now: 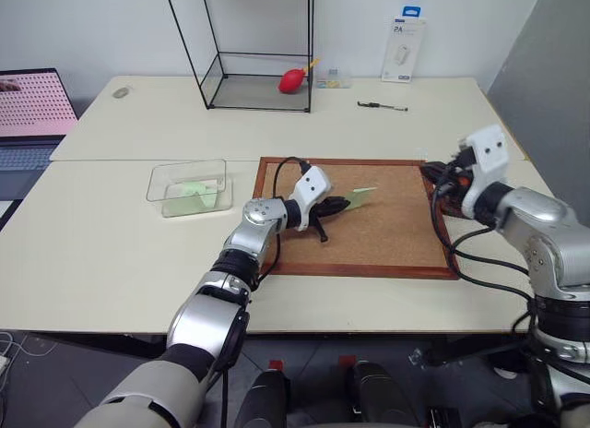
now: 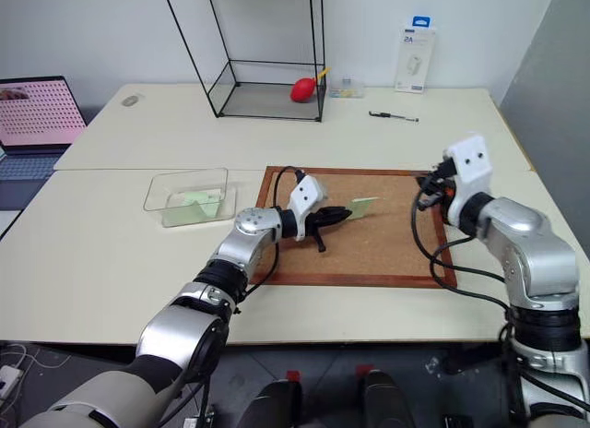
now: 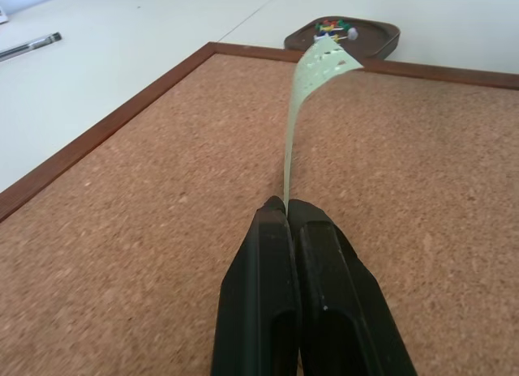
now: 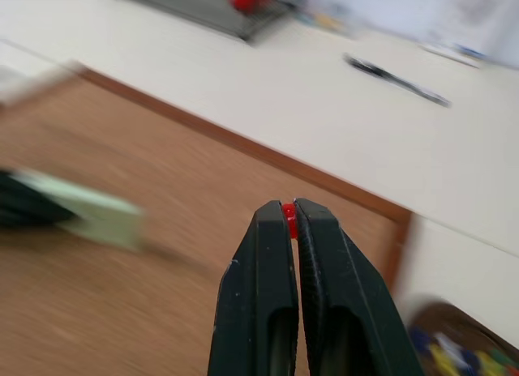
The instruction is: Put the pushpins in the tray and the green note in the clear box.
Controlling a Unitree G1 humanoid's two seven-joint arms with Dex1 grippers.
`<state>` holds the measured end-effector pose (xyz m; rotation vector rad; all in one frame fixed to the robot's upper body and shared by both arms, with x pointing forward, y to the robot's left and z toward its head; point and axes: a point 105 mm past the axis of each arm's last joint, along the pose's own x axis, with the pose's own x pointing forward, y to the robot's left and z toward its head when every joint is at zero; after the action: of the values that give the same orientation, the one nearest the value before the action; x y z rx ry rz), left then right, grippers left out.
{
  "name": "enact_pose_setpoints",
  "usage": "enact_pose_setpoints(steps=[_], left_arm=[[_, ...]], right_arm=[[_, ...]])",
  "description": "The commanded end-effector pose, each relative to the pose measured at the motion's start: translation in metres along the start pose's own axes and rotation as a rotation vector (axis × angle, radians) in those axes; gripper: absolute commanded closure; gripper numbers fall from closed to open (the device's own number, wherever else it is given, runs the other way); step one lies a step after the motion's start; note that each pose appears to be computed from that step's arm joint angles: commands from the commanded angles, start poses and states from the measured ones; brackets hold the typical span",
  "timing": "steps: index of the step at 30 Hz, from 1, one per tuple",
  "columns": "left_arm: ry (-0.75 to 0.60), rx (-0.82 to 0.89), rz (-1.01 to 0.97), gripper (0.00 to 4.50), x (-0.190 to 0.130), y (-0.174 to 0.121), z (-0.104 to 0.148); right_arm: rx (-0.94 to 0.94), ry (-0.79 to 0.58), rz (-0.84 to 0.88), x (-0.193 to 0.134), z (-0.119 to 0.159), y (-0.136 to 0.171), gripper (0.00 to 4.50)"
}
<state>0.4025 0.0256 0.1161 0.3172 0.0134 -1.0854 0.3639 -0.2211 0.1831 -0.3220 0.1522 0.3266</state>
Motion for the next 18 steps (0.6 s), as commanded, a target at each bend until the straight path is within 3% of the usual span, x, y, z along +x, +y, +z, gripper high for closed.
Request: enact_pose_setpoints(steps=[1, 8, 14, 15, 18], left_arm=[[-0.030, 0.053, 0.004, 4.44, 0.003, -0.001, 0.014], [-0.028, 0.061, 0.007, 4.44, 0.004, -0.004, 0.013], [-0.025, 0.064, 0.017, 4.44, 0.004, -0.003, 0.014], [-0.025, 0.065, 0.018, 4.50, 0.003, -0.003, 0.014], [-0.025, 0.065, 0.018, 4.50, 0.004, -0.003, 0.014]], right_arm=[[-0.187, 0.049, -0.117, 0.003, -0.019, -0.025, 4.50], [-0.220, 0.130, -0.190, 0.016, -0.061, -0.040, 4.50], [-0.180, 0.141, -0.204, 0.020, -0.072, -0.041, 4.50], [-0.178, 0.140, -0.205, 0.021, -0.072, -0.041, 3.98], [-0.175, 0.141, -0.208, 0.022, -0.072, -0.042, 3.60]])
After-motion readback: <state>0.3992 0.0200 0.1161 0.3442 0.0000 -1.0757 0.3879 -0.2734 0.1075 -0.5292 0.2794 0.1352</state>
